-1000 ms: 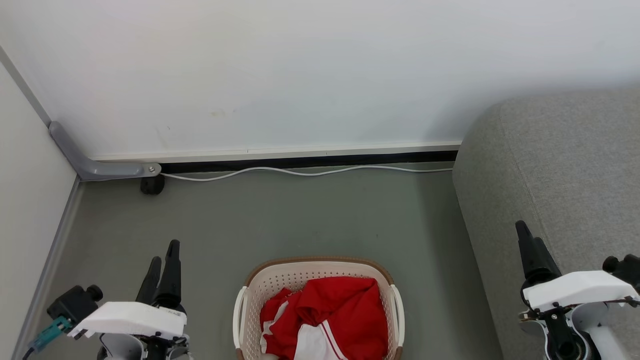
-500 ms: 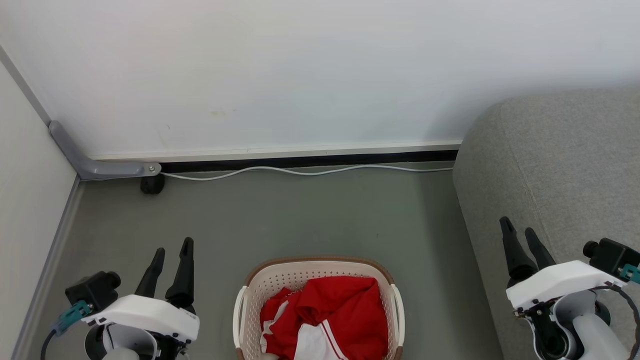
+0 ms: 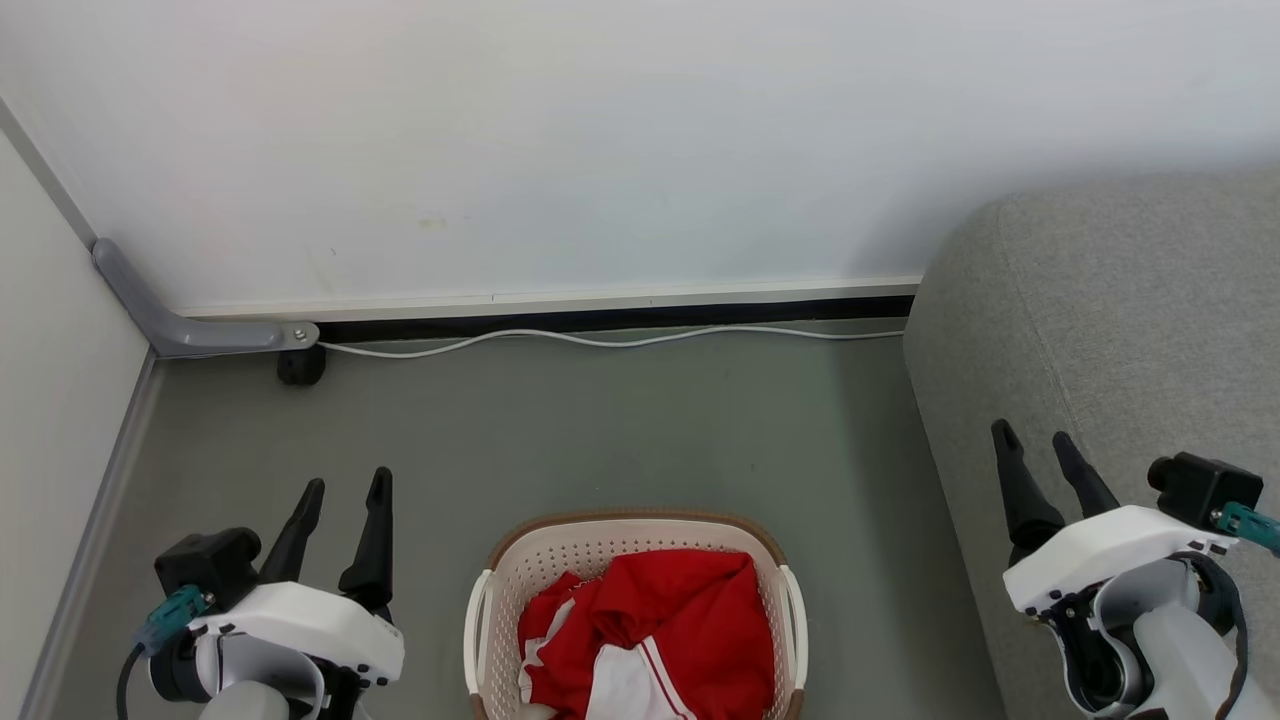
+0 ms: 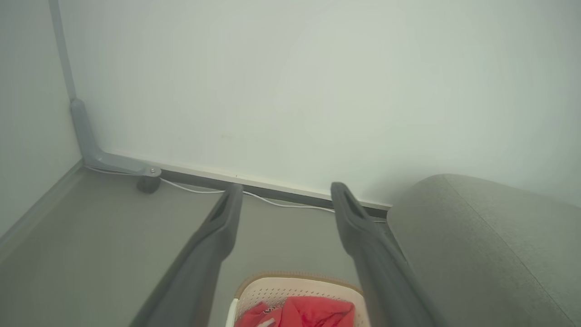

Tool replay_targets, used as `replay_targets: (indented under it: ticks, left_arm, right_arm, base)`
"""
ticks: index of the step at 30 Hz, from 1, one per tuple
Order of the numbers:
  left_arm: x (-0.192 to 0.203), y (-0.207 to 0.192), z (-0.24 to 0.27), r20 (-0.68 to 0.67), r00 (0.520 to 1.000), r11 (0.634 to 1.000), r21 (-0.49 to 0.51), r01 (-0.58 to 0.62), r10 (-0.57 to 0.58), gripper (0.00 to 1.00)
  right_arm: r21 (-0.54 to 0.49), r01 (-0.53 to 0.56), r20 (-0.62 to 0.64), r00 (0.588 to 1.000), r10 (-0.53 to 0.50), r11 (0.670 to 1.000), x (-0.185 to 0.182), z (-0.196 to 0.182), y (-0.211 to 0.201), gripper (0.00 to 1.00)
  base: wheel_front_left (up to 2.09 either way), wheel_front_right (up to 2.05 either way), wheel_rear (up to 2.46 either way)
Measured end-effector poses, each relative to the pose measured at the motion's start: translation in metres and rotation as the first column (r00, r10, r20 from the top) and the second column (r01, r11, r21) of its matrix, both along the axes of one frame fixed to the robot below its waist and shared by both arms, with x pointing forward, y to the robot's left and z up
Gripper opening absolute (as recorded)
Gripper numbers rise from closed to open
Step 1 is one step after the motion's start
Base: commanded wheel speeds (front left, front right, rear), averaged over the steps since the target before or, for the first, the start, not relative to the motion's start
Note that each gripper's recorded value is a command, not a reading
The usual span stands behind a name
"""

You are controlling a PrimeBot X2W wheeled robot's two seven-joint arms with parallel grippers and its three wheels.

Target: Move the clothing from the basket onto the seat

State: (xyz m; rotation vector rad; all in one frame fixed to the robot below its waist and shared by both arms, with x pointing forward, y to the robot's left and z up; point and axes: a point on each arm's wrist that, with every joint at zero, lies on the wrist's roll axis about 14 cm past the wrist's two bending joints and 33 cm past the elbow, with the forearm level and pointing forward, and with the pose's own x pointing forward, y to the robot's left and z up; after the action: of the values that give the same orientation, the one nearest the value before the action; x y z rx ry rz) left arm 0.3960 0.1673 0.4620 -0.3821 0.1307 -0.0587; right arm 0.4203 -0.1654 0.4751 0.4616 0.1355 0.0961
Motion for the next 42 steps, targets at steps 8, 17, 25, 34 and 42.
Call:
replay_targets:
  ticks: [8,17,25,34,42]
  left_arm:
    - [0.005,0.001,0.004,0.027,1.0,0.997,0.081,0.006,-0.008,1.0]
    - [0.014,-0.001,0.011,0.059,0.998,0.986,0.168,0.019,-0.03,1.0]
    - [0.017,-0.004,0.012,0.071,0.996,0.973,0.228,0.035,-0.052,1.0]
    - [0.022,-0.009,0.015,0.087,0.993,0.957,0.284,0.05,-0.077,1.0]
    - [0.021,-0.005,0.013,0.081,0.995,0.962,0.273,0.034,-0.058,1.0]
  right_arm:
    - [-0.091,-0.015,0.048,0.999,0.019,0.996,0.008,0.011,0.0,1.0]
    - [-0.195,-0.028,0.075,0.996,0.043,0.98,0.013,0.015,0.0,1.0]
    - [-0.276,-0.032,0.11,0.992,0.064,0.961,0.019,0.023,0.0,1.0]
    - [-0.337,-0.015,0.131,0.989,0.063,0.941,0.024,0.027,-0.006,1.0]
    - [-0.34,0.018,0.149,0.988,0.035,0.94,0.024,0.033,-0.015,1.0]
  base:
    - [0.0,0.0,0.0]
    - [0.0,0.0,0.0]
    - [0.0,0.0,0.0]
    - [0.0,0.0,0.0]
    - [0.0,0.0,0.0]
